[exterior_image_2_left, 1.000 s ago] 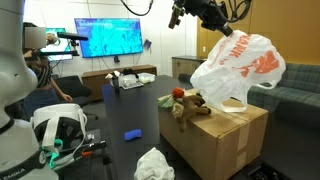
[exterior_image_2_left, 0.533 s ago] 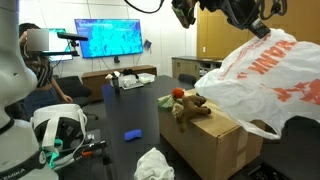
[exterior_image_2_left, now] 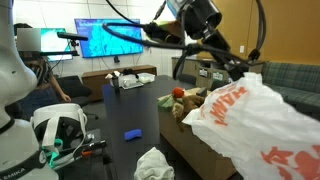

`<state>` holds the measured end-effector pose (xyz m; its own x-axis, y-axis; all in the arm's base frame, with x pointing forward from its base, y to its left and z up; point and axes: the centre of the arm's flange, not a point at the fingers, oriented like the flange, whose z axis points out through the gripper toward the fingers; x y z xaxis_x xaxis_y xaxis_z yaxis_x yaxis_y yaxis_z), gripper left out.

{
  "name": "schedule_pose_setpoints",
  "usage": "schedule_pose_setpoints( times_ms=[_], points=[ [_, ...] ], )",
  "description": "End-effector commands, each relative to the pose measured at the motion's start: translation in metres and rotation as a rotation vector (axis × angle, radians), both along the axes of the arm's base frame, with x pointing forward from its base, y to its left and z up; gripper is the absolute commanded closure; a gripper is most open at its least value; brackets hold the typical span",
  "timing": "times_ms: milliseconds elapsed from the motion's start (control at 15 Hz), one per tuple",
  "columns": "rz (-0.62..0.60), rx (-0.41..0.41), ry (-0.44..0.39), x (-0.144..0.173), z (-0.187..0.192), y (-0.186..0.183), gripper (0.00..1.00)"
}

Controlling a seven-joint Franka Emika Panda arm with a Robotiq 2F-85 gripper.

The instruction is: Swap the things on the box with the things on the table

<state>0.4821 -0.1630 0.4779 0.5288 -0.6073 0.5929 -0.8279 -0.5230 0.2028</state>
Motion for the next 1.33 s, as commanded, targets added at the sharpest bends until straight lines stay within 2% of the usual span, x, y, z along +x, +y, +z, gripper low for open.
schedule_pose_setpoints(
  times_ms=[0, 200, 467, 800, 1067, 1133, 1267],
  points=[
    [0.016, 0.116, 0.032, -0.042, -0.048, 0.02, 1.0],
    [0.035, 0.239, 0.043, -0.062, -0.1, 0.027, 1.0],
    [0.06, 0.334, 0.023, -0.081, -0.163, 0.031, 1.0],
    [0.072, 0.405, 0.004, -0.099, -0.212, 0.013, 1.0],
    [0.059, 0.424, -0.046, -0.11, -0.231, -0.005, 1.0],
    [0.053, 0.425, -0.062, -0.112, -0.232, -0.009, 0.74],
    [0.054, 0.425, -0.079, -0.115, -0.233, -0.015, 0.68]
  ],
)
